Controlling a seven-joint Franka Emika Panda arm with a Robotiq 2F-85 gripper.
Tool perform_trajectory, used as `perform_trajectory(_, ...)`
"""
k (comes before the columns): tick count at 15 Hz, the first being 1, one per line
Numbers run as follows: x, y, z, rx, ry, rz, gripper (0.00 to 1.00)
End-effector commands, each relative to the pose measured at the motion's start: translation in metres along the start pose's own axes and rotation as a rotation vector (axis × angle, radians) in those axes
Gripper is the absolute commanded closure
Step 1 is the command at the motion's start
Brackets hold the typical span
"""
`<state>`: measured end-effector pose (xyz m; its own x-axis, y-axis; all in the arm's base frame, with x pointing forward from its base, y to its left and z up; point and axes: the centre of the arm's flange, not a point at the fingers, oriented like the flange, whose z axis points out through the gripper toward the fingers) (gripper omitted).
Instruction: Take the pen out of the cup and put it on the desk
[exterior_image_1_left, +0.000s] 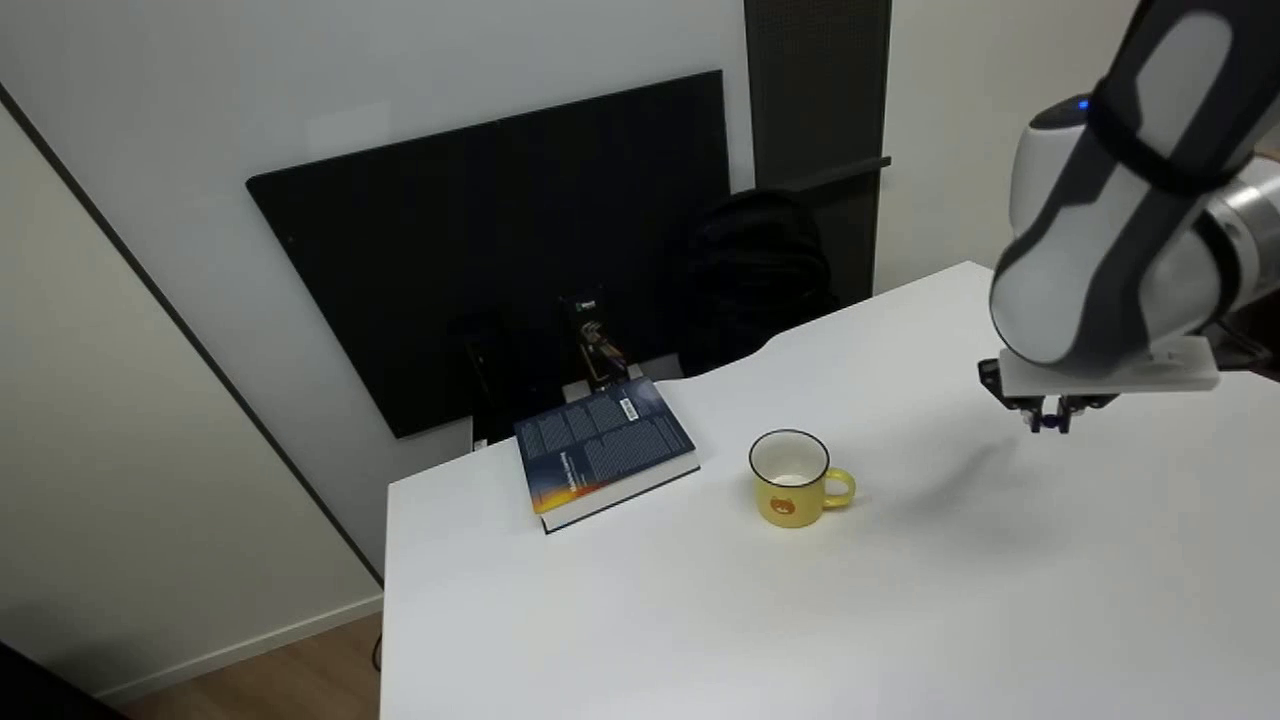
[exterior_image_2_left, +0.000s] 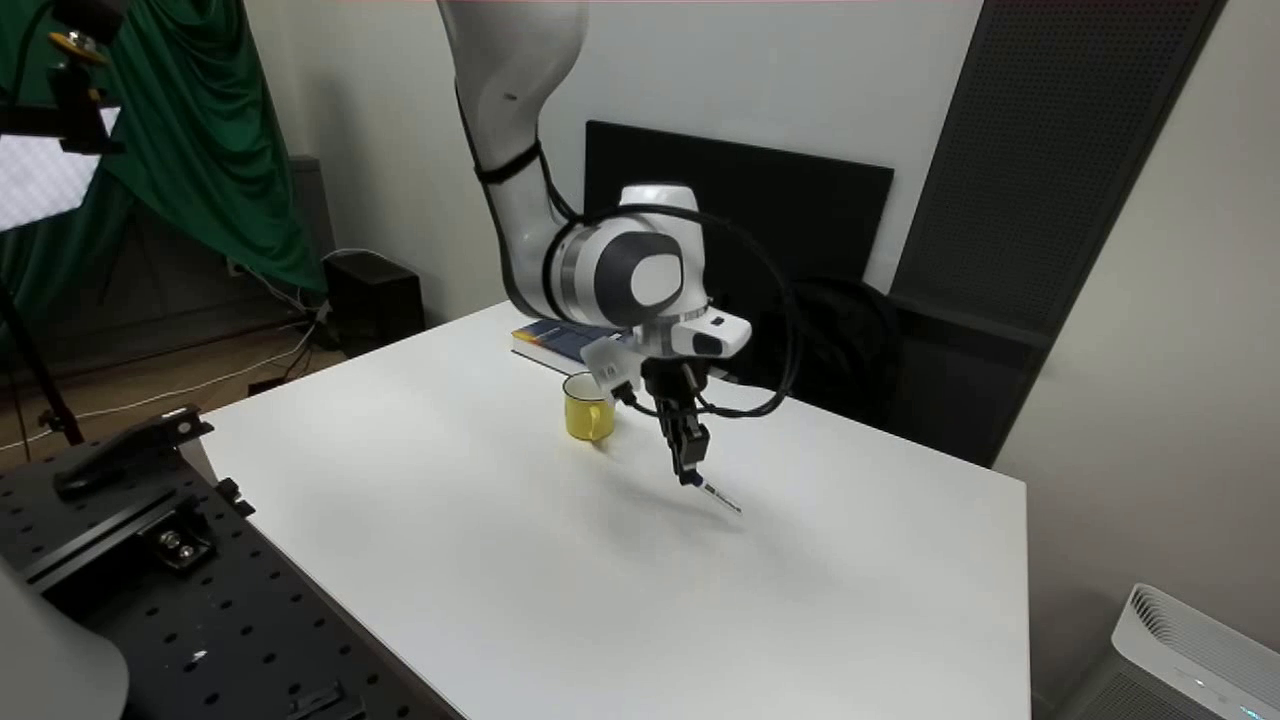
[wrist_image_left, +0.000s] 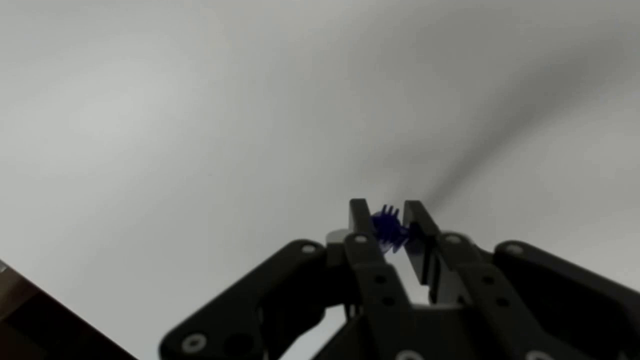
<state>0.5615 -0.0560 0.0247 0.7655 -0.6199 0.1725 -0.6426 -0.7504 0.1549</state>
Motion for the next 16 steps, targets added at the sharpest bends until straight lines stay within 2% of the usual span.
perform_trajectory(1, -0.029, 0.027, 0.046, -0.116, 0.068, 0.0, 0.95)
perform_trajectory(3, -0.039, 0.037, 0.068, -0.174, 0.014, 0.001, 0.95)
perform_trajectory(6, -0.049, 0.039, 0.09, -0.229, -0.186, 0.021, 0.95)
perform_trajectory(7, -0.052, 0.039, 0.093, -0.241, -0.231, 0.034, 0.59)
perform_trajectory(10, -0.053, 0.032, 0.093, -0.247, -0.332, 0.057, 0.4)
perform_trajectory(12, -0.047, 0.023, 0.084, -0.213, -0.388, 0.058, 0.26)
perform_trajectory(14, -0.041, 0.01, 0.064, -0.13, -0.419, -0.023, 0.12)
perform_trajectory(16, -0.037, -0.002, 0.039, -0.051, -0.378, -0.145, 0.02)
